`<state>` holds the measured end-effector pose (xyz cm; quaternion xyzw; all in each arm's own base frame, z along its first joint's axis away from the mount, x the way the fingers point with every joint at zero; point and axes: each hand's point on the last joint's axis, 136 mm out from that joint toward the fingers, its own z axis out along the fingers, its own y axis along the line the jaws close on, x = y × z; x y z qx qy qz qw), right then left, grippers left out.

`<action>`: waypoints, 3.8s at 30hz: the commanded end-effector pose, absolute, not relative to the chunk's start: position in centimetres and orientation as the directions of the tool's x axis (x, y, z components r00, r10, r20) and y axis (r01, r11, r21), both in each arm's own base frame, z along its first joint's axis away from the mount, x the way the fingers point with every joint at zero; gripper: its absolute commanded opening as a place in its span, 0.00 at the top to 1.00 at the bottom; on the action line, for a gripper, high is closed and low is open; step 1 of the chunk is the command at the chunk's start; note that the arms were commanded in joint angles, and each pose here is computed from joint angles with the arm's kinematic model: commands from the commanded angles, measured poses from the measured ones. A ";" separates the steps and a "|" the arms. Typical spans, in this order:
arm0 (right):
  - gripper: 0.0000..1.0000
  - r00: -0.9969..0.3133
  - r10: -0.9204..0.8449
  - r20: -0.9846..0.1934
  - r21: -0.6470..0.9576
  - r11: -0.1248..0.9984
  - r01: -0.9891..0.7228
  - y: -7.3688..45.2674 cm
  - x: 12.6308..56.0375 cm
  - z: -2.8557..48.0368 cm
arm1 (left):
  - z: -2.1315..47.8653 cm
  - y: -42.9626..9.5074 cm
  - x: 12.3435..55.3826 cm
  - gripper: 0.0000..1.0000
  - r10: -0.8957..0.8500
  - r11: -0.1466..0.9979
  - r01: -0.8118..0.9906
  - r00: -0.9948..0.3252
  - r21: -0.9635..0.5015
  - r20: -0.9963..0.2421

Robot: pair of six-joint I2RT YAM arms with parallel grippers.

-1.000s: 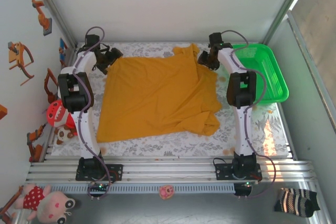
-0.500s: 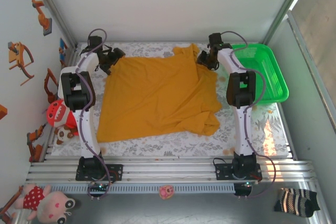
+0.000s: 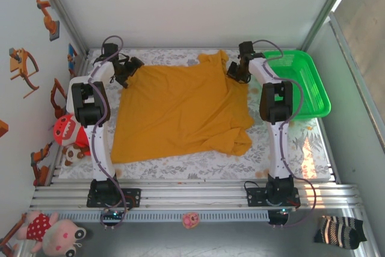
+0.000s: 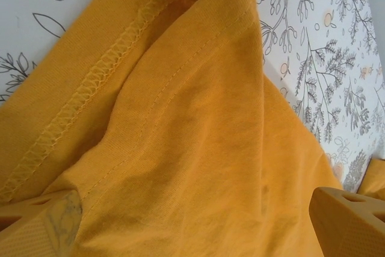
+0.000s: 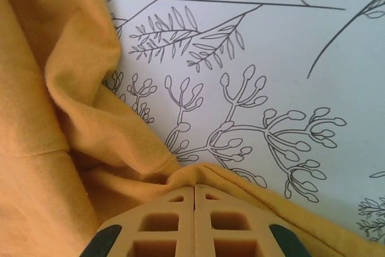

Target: Fold the inside-out t-shirt

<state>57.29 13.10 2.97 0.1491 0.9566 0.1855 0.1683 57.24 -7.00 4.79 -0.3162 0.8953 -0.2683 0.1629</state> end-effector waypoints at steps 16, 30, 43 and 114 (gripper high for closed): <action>1.00 -0.789 0.524 -0.320 0.397 0.831 0.390 5.5 58.8 5.0 | 2.5 -4.5 58.0 0.03 -0.704 0.629 -0.559 -0.704 -0.540 -0.091; 0.59 -0.804 0.397 -0.443 0.643 0.766 0.024 13.5 56.7 17.1 | 15.1 -6.4 60.8 0.03 -0.640 0.624 -0.310 -0.730 -0.717 -0.242; 0.57 -0.880 0.328 -0.344 0.452 0.879 0.151 12.1 35.3 15.2 | 16.8 -5.7 41.6 0.01 -0.621 0.689 -0.426 -0.764 -0.587 -0.175; 0.75 -0.928 0.324 -0.183 0.420 0.880 0.224 14.2 26.2 5.6 | 15.1 -4.5 26.6 0.01 -0.613 0.734 -0.481 -0.774 -0.480 -0.160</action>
